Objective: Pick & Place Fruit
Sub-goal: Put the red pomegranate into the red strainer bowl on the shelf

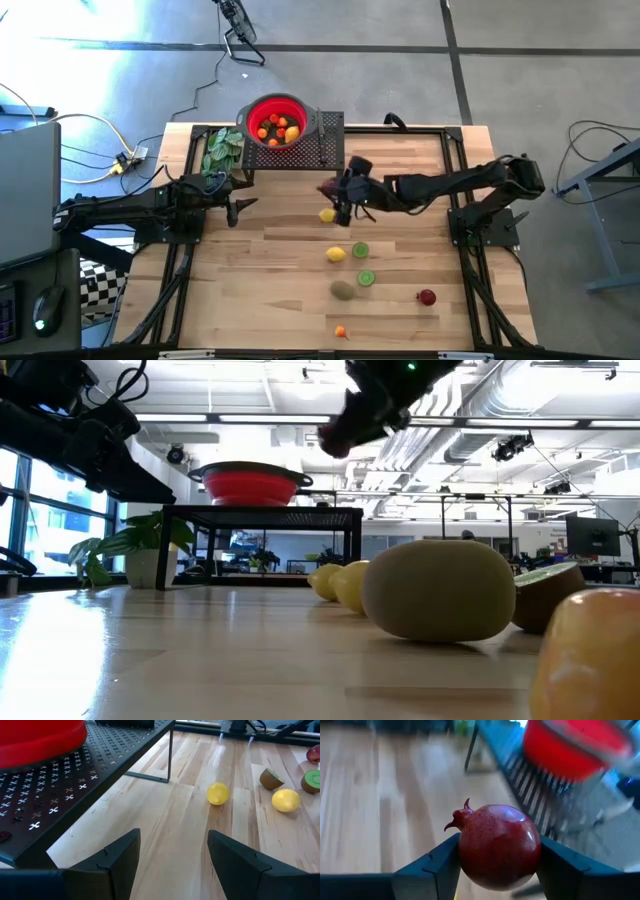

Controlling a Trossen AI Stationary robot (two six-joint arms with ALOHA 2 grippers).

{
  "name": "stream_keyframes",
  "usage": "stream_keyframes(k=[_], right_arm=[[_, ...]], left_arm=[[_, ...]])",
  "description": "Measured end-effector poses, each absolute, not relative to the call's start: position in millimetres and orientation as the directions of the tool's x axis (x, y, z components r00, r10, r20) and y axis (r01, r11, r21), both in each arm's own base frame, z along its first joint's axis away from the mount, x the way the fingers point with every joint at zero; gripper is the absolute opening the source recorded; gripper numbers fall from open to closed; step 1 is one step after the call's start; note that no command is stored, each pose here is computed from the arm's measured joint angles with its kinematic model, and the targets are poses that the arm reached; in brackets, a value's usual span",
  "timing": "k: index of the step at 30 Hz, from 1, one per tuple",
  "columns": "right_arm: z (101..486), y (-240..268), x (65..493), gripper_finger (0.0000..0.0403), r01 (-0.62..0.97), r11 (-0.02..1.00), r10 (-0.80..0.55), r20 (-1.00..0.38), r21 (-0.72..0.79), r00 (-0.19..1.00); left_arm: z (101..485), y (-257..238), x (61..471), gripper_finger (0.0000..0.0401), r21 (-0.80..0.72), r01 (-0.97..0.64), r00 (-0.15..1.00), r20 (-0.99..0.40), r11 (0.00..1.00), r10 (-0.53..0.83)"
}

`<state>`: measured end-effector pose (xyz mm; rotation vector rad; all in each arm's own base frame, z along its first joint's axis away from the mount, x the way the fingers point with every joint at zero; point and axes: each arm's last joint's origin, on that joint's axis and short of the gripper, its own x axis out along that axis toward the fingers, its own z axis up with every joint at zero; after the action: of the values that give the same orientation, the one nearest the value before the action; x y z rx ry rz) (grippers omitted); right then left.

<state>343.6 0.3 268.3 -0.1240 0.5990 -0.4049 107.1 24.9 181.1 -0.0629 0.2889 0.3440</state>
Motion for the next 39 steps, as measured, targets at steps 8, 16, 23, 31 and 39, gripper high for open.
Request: stream_keyframes(k=[8, 16, 23, 31, 39], right_arm=[[295.5, -20.3, 356.3, 0.0202, 0.400, 0.891, -0.449, -0.295, -0.215, 0.843], [314.8, -33.1, 360.0, 0.0199, 0.439, 0.871, -0.469, -0.110, -0.220, 0.876], [322.3, -47.7, 359.6, 0.0201, 0.439, 0.874, -0.456, -0.038, -0.208, 0.889], [332.4, -64.4, 358.4, 0.0199, 0.436, 0.881, -0.437, 0.037, -0.183, 0.899], [340.2, -72.3, 391.4, 0.0194, 0.376, 0.896, -0.384, 0.014, -0.237, 0.923]], left_arm=[[181.1, 24.9, 107.1, 0.0228, -0.029, -0.346, 0.901, -0.290, 0.938, 0.324], [181.1, 25.0, 107.0, 0.0228, -0.029, -0.350, 0.900, -0.290, 0.936, 0.327], [181.1, 25.0, 107.0, 0.0228, -0.029, -0.350, 0.900, -0.289, 0.936, 0.327], [181.2, 25.0, 107.0, 0.0228, -0.036, -0.351, 0.900, -0.289, 0.936, 0.327], [182.4, 25.1, 107.4, 0.0228, -0.038, -0.351, 0.904, -0.277, 0.936, 0.327]])
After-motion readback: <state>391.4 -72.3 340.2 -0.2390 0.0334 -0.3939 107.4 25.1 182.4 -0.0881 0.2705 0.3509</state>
